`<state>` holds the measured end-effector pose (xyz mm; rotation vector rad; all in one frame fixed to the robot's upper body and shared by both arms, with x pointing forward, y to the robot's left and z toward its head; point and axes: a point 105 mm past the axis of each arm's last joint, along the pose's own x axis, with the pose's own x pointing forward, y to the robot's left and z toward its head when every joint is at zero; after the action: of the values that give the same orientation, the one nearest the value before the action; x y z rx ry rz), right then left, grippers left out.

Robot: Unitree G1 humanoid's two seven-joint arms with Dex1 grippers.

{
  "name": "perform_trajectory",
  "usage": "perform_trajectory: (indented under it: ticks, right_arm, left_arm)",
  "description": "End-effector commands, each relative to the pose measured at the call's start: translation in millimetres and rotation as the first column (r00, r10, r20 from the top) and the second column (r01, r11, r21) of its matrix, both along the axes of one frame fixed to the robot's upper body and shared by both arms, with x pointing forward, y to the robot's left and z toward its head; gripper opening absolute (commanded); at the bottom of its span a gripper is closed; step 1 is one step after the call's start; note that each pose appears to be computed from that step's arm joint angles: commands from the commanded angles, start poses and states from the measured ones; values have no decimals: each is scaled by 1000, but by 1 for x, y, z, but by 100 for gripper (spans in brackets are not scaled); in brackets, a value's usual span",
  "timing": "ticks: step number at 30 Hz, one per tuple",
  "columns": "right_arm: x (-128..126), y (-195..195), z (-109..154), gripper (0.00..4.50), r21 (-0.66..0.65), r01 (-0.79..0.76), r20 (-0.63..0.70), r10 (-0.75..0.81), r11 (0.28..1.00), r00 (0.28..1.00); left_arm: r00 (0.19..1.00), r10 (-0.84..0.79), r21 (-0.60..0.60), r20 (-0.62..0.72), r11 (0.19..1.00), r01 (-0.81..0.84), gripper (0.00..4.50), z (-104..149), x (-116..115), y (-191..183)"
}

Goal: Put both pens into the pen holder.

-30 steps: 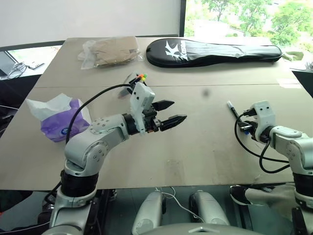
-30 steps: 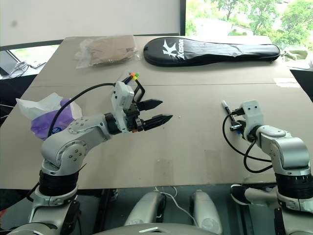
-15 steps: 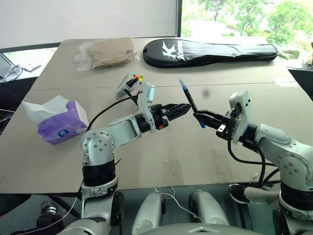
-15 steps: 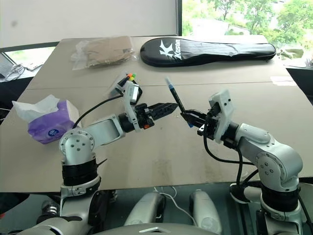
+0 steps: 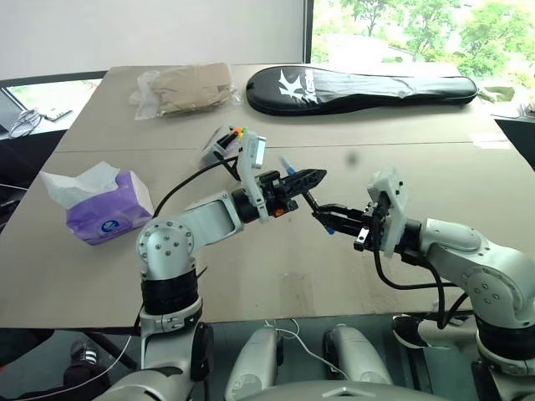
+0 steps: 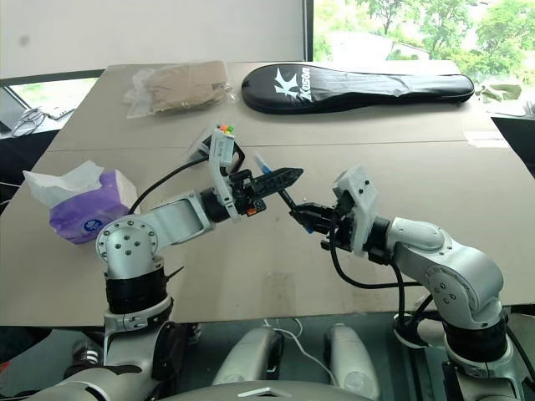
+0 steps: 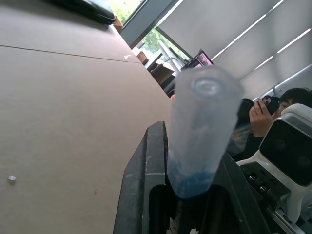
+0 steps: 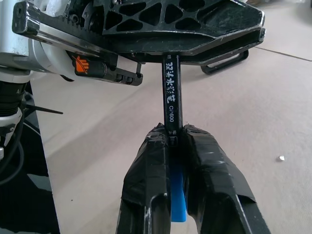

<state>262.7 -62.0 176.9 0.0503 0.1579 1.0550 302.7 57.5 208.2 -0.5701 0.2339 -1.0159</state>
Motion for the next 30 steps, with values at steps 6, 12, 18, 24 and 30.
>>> perform_trajectory:
  ticks: [6, 12, 18, 24, 30]
  right_arm:
    - [0, -36, 33, 334, -57, 42, 281, -24, 997, 959]
    - [-3, -40, 52, 334, -57, 29, 388, -5, 998, 922]
    - [-5, -32, 57, 334, -58, 6, 431, 19, 998, 902]
    - [-9, -32, 66, 334, -54, 16, 490, 13, 998, 872]
    - [-10, -34, 65, 334, -63, 37, 499, 0, 997, 867]
  left_arm:
    - [667, 244, 199, 704, 834, -515, 1, 91, 31, 58]
    - [346, -30, 301, 938, 570, -765, 1, 109, 43, 58]
    - [320, -102, 332, 942, 425, -842, 1, 94, 65, 69]
    - [376, -96, 380, 922, 418, -825, 1, 73, 82, 71]
    - [420, -90, 417, 903, 415, -808, 1, 58, 87, 71]
